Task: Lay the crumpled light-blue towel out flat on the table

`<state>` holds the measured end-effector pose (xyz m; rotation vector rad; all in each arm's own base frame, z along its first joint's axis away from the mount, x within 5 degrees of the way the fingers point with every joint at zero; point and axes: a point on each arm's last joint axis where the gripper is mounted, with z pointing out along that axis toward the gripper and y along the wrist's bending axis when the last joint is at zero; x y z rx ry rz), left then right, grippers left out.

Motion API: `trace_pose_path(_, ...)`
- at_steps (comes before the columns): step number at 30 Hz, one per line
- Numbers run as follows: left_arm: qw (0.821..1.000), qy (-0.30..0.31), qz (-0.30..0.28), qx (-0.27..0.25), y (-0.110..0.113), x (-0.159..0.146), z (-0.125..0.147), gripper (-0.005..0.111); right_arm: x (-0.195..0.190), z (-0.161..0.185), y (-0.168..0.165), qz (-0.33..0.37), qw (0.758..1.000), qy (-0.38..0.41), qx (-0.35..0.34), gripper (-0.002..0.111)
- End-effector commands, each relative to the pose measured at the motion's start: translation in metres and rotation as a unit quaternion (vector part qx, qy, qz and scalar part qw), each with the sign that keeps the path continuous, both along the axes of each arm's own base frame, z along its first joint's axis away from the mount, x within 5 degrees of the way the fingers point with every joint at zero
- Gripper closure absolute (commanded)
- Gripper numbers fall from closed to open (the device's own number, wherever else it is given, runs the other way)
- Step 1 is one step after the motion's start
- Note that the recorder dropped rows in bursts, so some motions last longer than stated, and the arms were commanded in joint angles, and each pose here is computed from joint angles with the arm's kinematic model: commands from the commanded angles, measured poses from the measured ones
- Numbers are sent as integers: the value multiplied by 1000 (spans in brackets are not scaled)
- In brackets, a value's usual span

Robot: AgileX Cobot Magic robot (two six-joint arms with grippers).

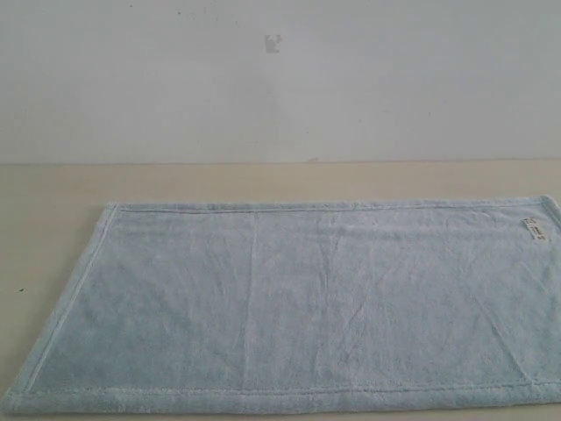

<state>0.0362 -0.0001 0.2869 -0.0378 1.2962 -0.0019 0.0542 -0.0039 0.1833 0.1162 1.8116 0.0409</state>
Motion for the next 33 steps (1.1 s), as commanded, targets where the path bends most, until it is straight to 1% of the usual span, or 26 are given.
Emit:
trace_pose_path(1, 998, 44, 10, -36, 3, 8, -24, 103, 0, 1, 0, -1, 1000, -5, -4, 108)
trace_pose_path(4, 992, 99, 16, -77, 5, 16, -59, 103, 0, 1, 0, -1, 1000, -5, -4, 108)
trace_pose_path(6, 987, 132, 8, -91, 4, 20, -82, 103, 0, 1, 0, -1, 1000, -5, -4, 108)
trace_pose_path(7, 986, 132, 0, -102, 3, 20, -82, 103, 0, 1, 0, -1, 1000, -5, -4, 108)
trace_pose_path(9, 968, 224, -4, -111, 1, 19, -99, 103, 0, 1, 0, -1, 1000, -5, -4, 108)
trace_pose_path(10, 958, 266, -3, -108, 1, 17, -106, 103, 0, 1, 0, -1, 1000, -5, -4, 108)
trace_pose_path(12, 960, 267, -3, -83, 1, 17, -106, 103, 0, 1, 0, -1, 1000, -5, -4, 108)
trace_pose_path(14, 962, 265, -2, -70, 1, 17, -106, 103, 0, 1, 0, -1, 1000, -5, -4, 108)
trace_pose_path(33, 962, 264, -2, -70, 1, 17, -105, 103, 0, 1, 0, -1, 1000, -6, -4, 108)
